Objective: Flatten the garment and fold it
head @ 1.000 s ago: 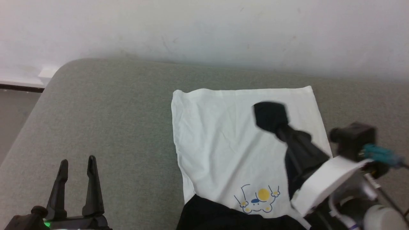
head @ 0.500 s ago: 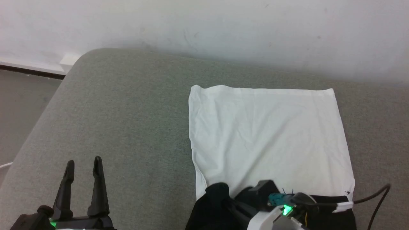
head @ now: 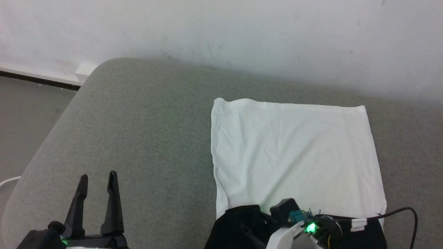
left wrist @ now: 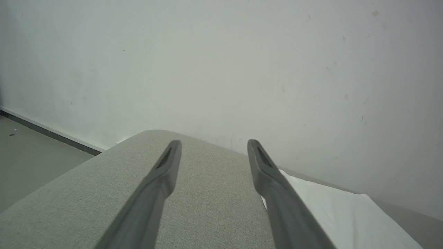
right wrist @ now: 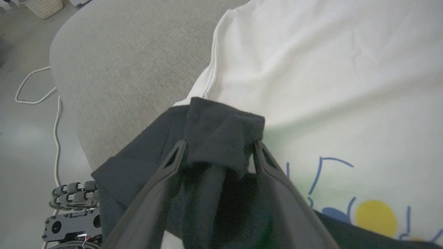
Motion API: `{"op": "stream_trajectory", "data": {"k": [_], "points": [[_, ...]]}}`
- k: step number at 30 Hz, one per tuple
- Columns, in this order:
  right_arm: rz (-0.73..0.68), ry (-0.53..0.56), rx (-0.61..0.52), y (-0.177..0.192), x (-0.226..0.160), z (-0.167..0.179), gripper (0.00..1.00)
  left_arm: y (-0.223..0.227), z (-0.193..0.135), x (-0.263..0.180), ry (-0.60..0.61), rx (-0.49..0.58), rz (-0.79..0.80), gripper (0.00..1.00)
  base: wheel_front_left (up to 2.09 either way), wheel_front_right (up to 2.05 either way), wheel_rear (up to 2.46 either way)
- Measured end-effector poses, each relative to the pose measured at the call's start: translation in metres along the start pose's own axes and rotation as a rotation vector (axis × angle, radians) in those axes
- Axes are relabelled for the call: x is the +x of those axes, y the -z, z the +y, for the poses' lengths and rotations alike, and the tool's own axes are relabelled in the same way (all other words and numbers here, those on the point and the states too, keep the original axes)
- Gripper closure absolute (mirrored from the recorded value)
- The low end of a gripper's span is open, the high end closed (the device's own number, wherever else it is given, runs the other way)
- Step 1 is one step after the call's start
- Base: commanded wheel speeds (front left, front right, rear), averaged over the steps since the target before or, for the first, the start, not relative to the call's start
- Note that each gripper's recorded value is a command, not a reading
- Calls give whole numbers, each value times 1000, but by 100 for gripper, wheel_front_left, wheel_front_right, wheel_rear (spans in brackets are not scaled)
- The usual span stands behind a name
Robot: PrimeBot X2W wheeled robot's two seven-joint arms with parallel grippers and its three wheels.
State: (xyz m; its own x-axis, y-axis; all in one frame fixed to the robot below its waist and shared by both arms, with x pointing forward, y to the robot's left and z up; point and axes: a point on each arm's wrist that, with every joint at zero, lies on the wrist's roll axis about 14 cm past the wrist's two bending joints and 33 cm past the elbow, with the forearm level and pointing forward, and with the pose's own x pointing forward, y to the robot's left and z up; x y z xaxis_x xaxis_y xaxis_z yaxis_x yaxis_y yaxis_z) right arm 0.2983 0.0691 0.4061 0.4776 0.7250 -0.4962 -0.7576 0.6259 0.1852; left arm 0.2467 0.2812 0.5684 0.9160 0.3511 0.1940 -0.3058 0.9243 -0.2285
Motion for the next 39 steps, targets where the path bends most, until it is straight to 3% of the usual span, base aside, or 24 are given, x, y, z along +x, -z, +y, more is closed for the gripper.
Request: {"op": "stream_trajectory", "data": {"k": [6, 12, 17, 22, 27, 32, 39], "points": [[-229, 92, 70, -68, -22, -35, 0, -2, -7, 4, 22, -7, -4, 0, 0, 0, 0], [-437, 367, 48, -114, -95, -104, 0, -6, -19, 10, 67, -14, -18, 0, 0, 0, 0], [-565, 607, 12, -121, -166, -147, 0, -4, -32, 17, 105, -22, -14, 0, 0, 0, 0], [-594, 769, 19, -95, -212, -171, 0, 6, -47, 21, 151, -21, 10, 0, 0, 0, 0], [-592, 826, 87, -64, -229, -179, 0, 21, -58, 23, 186, -15, 51, 0, 0, 0, 0], [-590, 841, 98, -57, -230, -182, 0, 31, -68, 32, 219, -11, 78, 0, 0, 0, 0], [-610, 833, 73, -74, -218, -194, 0, 19, -109, 95, 403, 55, 92, 0, 0, 0, 0]]}}
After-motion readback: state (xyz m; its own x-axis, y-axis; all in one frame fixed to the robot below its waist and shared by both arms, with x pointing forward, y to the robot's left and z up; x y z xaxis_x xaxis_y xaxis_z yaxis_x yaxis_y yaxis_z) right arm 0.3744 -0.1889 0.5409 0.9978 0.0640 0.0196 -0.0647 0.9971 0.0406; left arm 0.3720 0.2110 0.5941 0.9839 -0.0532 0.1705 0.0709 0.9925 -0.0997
